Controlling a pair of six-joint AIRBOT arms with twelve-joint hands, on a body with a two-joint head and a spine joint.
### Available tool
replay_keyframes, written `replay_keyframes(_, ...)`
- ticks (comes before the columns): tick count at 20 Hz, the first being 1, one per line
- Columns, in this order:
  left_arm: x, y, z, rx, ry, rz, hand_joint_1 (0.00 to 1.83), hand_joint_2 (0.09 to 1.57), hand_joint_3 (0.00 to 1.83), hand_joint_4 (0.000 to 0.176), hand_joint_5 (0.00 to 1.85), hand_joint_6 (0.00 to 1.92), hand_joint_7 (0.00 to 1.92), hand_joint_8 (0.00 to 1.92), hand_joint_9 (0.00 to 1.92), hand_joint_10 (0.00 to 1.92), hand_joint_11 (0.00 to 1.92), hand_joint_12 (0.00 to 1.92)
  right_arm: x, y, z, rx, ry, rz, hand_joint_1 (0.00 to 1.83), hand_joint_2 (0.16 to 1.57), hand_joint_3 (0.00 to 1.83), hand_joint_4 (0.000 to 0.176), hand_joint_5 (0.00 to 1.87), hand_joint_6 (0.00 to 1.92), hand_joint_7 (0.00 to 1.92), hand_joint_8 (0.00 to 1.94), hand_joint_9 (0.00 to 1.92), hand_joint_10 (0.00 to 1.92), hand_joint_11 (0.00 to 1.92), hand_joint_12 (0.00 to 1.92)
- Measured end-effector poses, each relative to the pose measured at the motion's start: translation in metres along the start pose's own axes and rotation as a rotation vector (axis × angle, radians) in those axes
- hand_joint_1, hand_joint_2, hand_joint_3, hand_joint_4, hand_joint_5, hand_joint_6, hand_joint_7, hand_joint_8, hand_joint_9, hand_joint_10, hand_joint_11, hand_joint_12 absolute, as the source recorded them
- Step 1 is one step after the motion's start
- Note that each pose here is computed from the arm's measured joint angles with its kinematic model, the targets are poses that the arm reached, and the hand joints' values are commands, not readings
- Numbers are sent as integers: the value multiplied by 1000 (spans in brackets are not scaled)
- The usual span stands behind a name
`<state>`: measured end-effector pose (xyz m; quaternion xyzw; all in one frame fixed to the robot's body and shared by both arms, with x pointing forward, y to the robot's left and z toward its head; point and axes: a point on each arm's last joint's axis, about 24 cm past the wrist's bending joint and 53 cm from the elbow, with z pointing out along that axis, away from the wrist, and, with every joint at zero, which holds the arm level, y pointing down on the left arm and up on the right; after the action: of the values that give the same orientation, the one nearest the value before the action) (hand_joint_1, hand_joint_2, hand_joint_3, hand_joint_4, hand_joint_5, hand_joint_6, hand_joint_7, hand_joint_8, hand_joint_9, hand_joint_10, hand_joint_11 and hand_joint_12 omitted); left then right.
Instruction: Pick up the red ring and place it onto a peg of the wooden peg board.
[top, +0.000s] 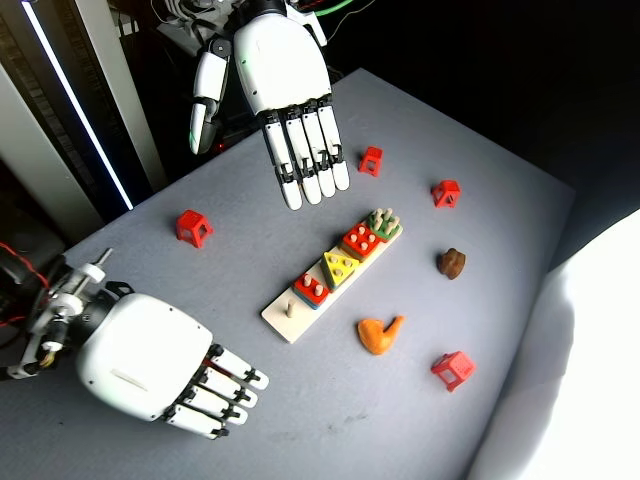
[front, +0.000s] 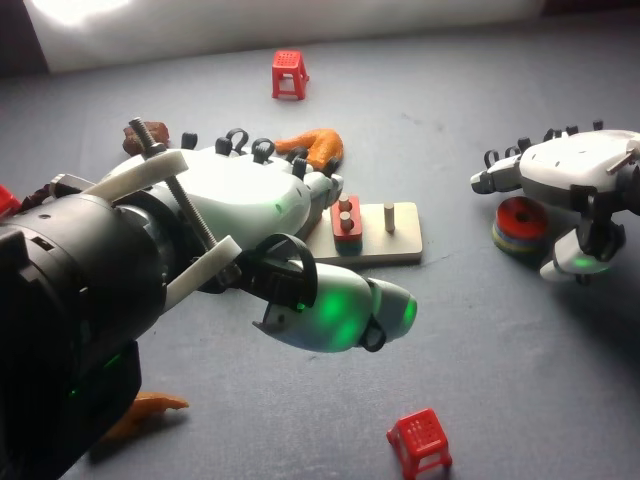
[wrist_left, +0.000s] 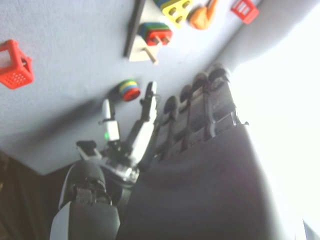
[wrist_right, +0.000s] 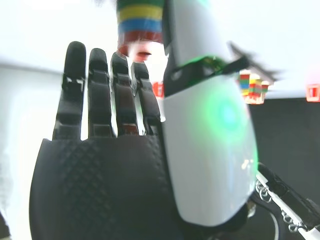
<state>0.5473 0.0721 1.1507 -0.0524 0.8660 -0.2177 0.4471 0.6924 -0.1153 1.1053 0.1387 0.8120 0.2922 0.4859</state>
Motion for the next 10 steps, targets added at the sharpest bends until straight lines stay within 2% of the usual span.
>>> replay_keyframes(4, 0, 1, 0, -2, -1, 7, 0, 1116, 13, 0, 0, 0, 0, 0, 0, 0, 0, 0, -2, -2, 3, 13, 2, 40, 1347, 961, 64, 0, 366, 35, 431, 37, 410, 95, 0, 1331)
replay_keyframes(7, 0, 0, 0, -1, -1, 7, 0, 1128, 15, 0, 0, 0, 0, 0, 0, 0, 0, 0, -3, 1, 8, 6, -2, 41, 1368, 975, 50, 0, 532, 50, 628, 42, 529, 252, 0, 1449)
replay_keyframes(10, -1, -1, -1, 1, -4, 8, 0, 1145, 19, 0, 16, 6, 10, 4, 0, 0, 0, 0, -6, -1, 10, 10, -11, 36, 1271, 1007, 25, 0, 646, 74, 750, 59, 476, 711, 79, 1602)
